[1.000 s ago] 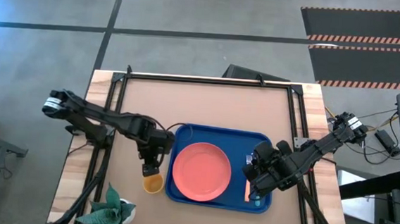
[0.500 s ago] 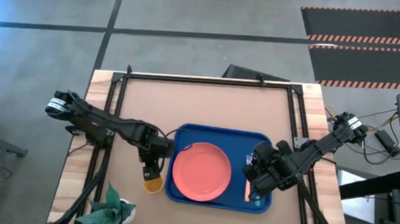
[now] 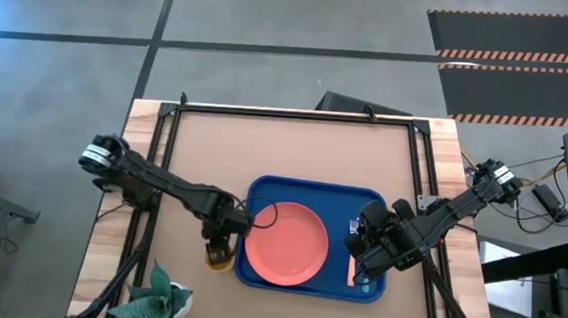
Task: Pick and place plate/cup/fork/spoon on tray
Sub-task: Put the yellow cup in the top left corner of the blue tray
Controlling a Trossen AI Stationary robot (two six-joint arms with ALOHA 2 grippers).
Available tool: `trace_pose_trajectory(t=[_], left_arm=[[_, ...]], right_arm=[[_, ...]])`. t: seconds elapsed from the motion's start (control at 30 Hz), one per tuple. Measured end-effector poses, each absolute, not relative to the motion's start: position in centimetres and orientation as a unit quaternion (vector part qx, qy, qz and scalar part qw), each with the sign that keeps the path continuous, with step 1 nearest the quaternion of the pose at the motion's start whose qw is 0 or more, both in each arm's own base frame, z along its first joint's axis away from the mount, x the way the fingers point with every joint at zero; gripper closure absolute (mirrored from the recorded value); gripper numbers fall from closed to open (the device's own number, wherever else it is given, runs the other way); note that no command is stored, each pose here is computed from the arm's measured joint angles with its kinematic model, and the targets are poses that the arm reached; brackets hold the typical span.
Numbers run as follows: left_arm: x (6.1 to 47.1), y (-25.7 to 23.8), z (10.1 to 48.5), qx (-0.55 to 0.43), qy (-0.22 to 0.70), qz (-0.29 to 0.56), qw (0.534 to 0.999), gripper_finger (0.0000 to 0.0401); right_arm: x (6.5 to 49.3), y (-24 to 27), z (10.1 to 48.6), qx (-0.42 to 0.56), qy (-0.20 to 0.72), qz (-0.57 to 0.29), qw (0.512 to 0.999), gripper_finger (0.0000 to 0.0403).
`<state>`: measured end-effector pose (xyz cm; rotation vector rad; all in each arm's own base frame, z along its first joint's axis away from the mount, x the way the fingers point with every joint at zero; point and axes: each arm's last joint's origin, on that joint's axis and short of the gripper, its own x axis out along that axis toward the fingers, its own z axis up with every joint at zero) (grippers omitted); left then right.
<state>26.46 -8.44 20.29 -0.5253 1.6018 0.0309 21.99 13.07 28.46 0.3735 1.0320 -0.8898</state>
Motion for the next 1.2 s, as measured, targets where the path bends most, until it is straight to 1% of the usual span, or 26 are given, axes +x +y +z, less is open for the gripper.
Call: trace_pose_trajectory(t=[0.07, 0.13, 0.17, 0.23, 0.3, 0.4, 0.5, 0.63, 0.7, 0.8, 0.9, 1.03, 1.1, 1.2], left_arm=[[26.8, -8.7, 20.1, -0.241, 0.707, 0.001, 0.665, 0.0310], [27.2, -8.9, 20.3, -0.240, 0.699, -0.015, 0.674, 0.0367], [27.4, -9.0, 20.6, -0.239, 0.693, -0.020, 0.679, 0.0383], [27.6, -9.0, 21.3, -0.239, 0.684, -0.025, 0.688, 0.0393], [27.6, -8.9, 22.6, -0.232, 0.668, -0.019, 0.707, 0.0399], [27.2, -7.9, 25.3, -0.216, 0.639, 0.016, 0.738, 0.0400], [26.3, -6.2, 28.3, -0.196, 0.610, 0.075, 0.764, 0.0400], [25.2, -3.2, 31.9, -0.182, 0.535, 0.161, 0.809, 0.0401], [24.9, -1.5, 33.0, -0.176, 0.502, 0.194, 0.824, 0.0401], [24.7, 0.6, 33.8, -0.172, 0.477, 0.214, 0.835, 0.0401], [24.4, 1.7, 33.8, -0.170, 0.473, 0.224, 0.835, 0.0401], [24.4, 1.9, 33.7, -0.161, 0.481, 0.217, 0.834, 0.0401], [24.4, 1.9, 33.7, -0.158, 0.484, 0.209, 0.835, 0.0401], [24.4, 1.9, 33.7, -0.157, 0.485, 0.206, 0.835, 0.0401]], right_arm=[[22.0, 13.1, 28.5, 0.171, 0.475, -0.409, 0.761, 0.0280], [22.0, 13.1, 28.5, 0.170, 0.475, -0.409, 0.761, 0.0280], [22.0, 13.1, 28.5, 0.170, 0.475, -0.409, 0.761, 0.0280], [22.0, 13.1, 28.5, 0.170, 0.475, -0.409, 0.761, 0.0280], [22.0, 13.1, 28.5, 0.170, 0.475, -0.408, 0.761, 0.0280], [22.0, 13.1, 28.5, 0.169, 0.475, -0.408, 0.761, 0.0280], [22.0, 13.1, 28.4, 0.170, 0.474, -0.408, 0.761, 0.0280], [22.0, 13.0, 28.5, 0.167, 0.470, -0.410, 0.764, 0.0280], [22.1, 13.0, 28.5, 0.171, 0.458, -0.414, 0.768, 0.0280], [22.7, 13.1, 28.4, 0.190, 0.448, -0.403, 0.775, 0.0282], [24.3, 13.3, 27.6, 0.224, 0.429, -0.363, 0.796, 0.0307], [27.7, 13.2, 25.1, 0.237, 0.420, -0.274, 0.832, 0.0378], [28.9, 12.7, 23.5, 0.244, 0.432, -0.249, 0.832, 0.0388], [30.0, 11.6, 20.6, 0.272, 0.464, -0.239, 0.808, 0.0394]])
